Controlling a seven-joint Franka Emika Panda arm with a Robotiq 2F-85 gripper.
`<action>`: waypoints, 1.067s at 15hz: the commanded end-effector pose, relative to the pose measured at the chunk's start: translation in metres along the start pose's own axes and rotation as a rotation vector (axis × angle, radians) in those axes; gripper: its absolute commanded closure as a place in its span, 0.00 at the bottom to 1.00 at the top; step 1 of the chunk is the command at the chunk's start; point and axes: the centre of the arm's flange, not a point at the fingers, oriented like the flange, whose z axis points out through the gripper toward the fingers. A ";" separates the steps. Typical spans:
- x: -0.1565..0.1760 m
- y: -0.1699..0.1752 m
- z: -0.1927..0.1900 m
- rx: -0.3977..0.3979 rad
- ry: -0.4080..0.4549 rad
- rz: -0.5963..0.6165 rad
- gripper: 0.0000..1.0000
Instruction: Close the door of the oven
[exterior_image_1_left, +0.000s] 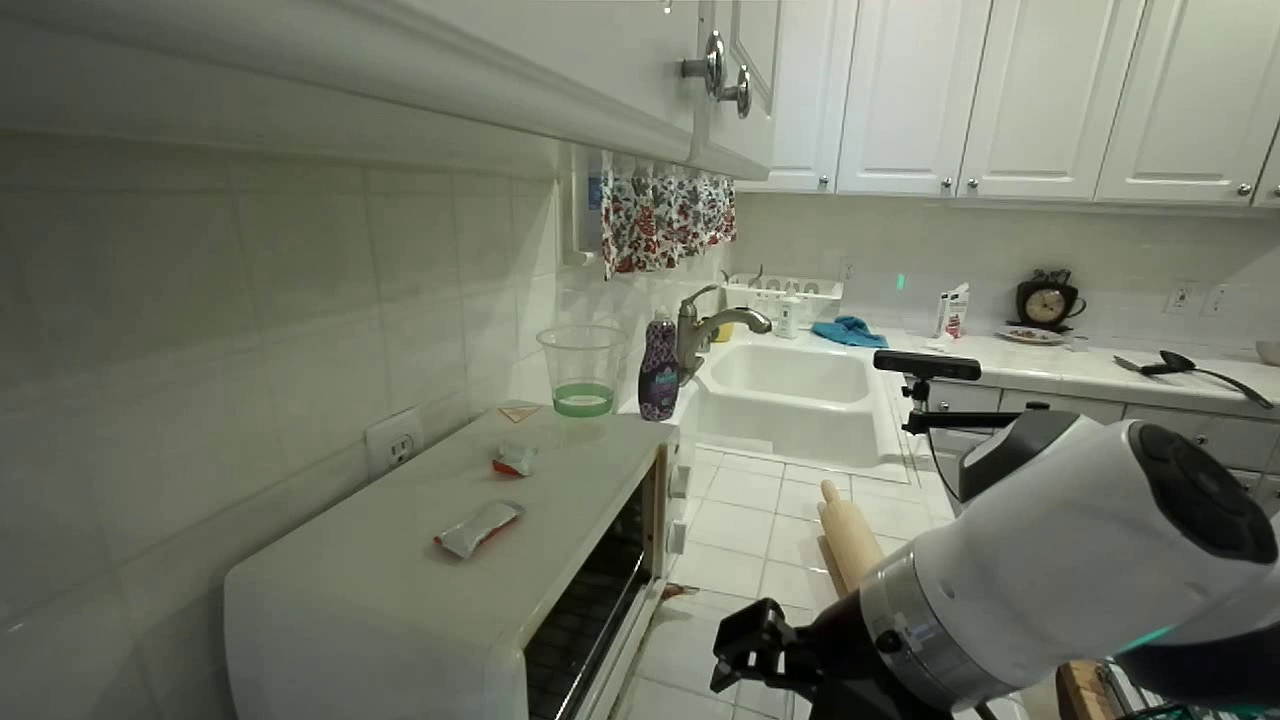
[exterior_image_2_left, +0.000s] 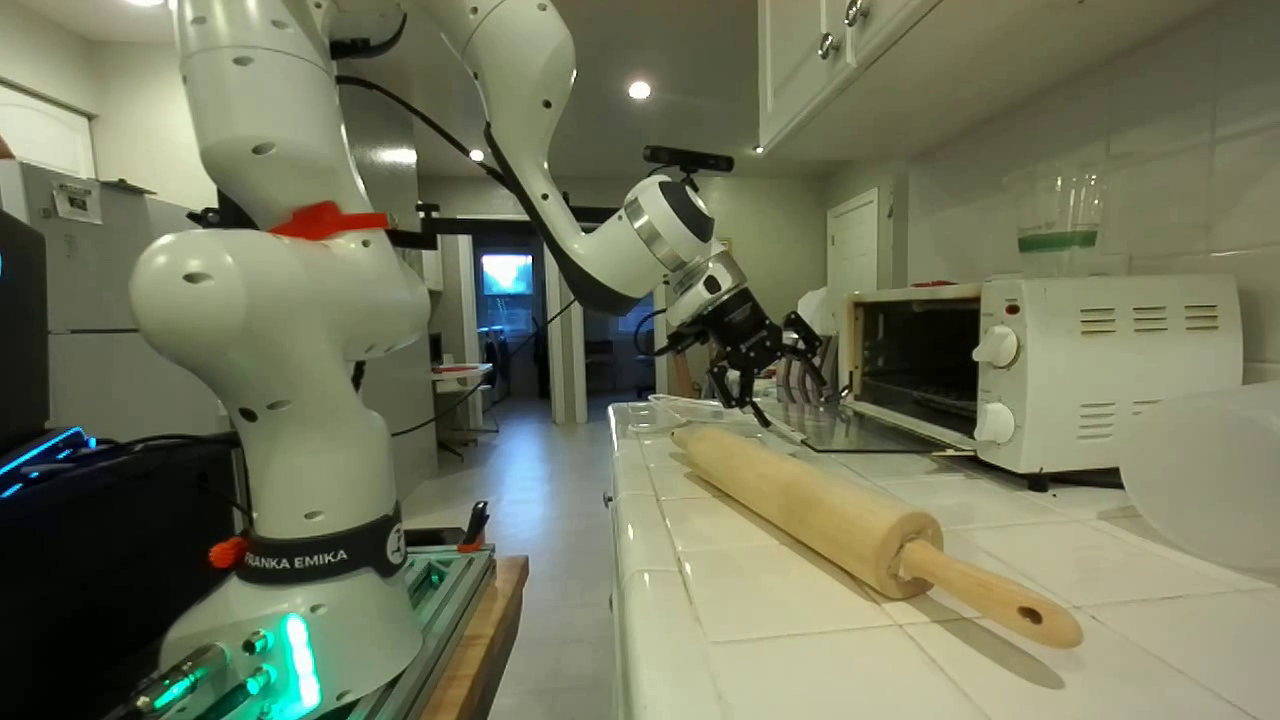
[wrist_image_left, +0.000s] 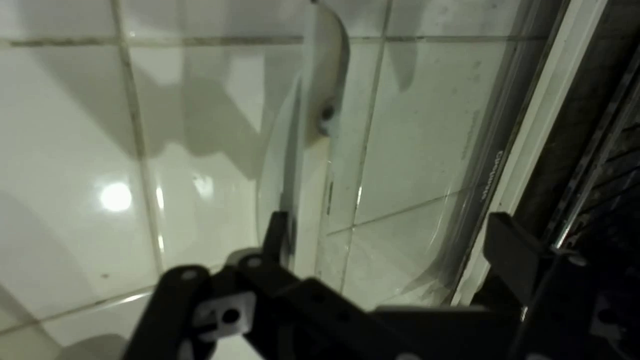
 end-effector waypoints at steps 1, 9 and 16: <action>-0.008 0.006 0.011 0.036 0.024 0.024 0.00; -0.006 0.001 -0.002 0.086 0.074 -0.001 0.00; 0.000 -0.009 -0.021 0.147 0.136 -0.033 0.00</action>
